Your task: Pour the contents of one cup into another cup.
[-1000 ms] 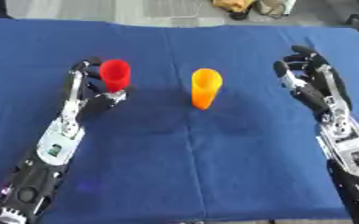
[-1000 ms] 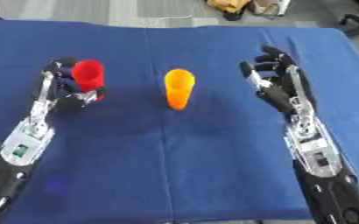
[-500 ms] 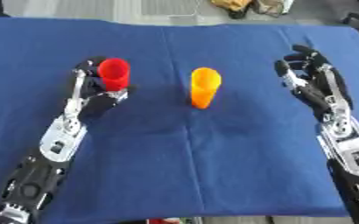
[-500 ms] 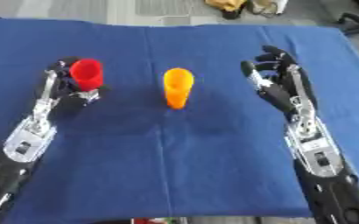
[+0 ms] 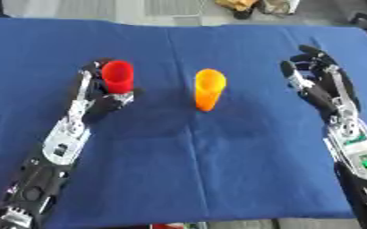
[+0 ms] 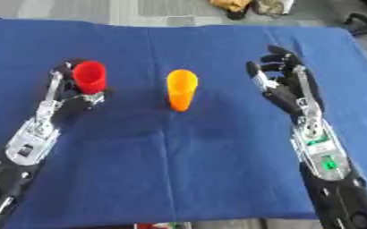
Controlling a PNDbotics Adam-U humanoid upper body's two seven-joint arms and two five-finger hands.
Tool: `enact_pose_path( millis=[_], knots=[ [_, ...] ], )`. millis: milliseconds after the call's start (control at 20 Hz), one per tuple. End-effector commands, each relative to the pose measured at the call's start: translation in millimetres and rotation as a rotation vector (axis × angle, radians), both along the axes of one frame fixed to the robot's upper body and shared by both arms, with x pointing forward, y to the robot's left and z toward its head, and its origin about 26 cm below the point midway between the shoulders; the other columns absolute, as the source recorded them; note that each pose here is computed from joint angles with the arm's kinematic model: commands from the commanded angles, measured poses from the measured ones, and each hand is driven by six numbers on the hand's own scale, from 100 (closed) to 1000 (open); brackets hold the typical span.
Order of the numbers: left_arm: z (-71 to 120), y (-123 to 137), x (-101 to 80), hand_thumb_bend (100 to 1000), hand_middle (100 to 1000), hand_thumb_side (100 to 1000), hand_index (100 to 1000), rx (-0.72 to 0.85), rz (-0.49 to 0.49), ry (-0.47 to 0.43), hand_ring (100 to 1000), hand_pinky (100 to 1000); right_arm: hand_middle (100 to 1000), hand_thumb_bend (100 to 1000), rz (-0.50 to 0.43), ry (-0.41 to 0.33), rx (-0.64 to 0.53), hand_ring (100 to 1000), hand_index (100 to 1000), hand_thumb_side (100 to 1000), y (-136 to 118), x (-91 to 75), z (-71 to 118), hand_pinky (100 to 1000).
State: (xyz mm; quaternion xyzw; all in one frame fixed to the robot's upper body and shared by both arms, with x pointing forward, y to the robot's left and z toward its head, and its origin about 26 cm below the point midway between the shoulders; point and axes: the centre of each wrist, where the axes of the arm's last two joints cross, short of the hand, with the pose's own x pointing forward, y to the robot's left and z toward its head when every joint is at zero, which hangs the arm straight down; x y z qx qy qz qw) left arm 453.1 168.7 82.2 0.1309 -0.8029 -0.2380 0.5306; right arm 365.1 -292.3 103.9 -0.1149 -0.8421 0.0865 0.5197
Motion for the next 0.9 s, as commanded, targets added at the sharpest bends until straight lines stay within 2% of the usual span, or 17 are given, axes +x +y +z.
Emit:
enact_pose_path(
  millis=[50,100,450,650,700,900],
  knots=[
    [11.4,-5.4,3.1,766,624,303,820,0.011,-0.018,-0.027,559,370,675,495,0.009,-0.030,-0.008,686,856,467,-0.7,1.4,10.6,463],
    [11.2,-5.3,3.0,707,585,266,813,0.013,-0.018,-0.026,522,310,675,493,0.009,-0.030,-0.008,686,856,467,-0.8,1.5,10.6,463],
    [8.1,-5.1,2.9,630,525,196,791,0.038,-0.007,-0.015,467,248,675,488,0.008,-0.031,-0.006,686,856,469,-0.6,1.5,10.5,462],
    [6.2,-5.8,2.6,518,467,166,763,0.028,-0.006,-0.014,403,192,675,492,0.006,-0.030,-0.005,686,856,468,-1.1,1.4,10.3,462],
    [6.2,-5.8,2.5,455,437,139,746,0.021,-0.004,-0.017,368,156,675,492,0.006,-0.030,-0.005,686,856,468,-1.2,1.4,10.2,463],
    [6.9,-5.5,1.7,452,434,137,745,-0.009,0.004,-0.029,364,152,675,492,0.005,-0.030,-0.006,686,856,468,-1.3,1.4,10.0,463]
  ],
)
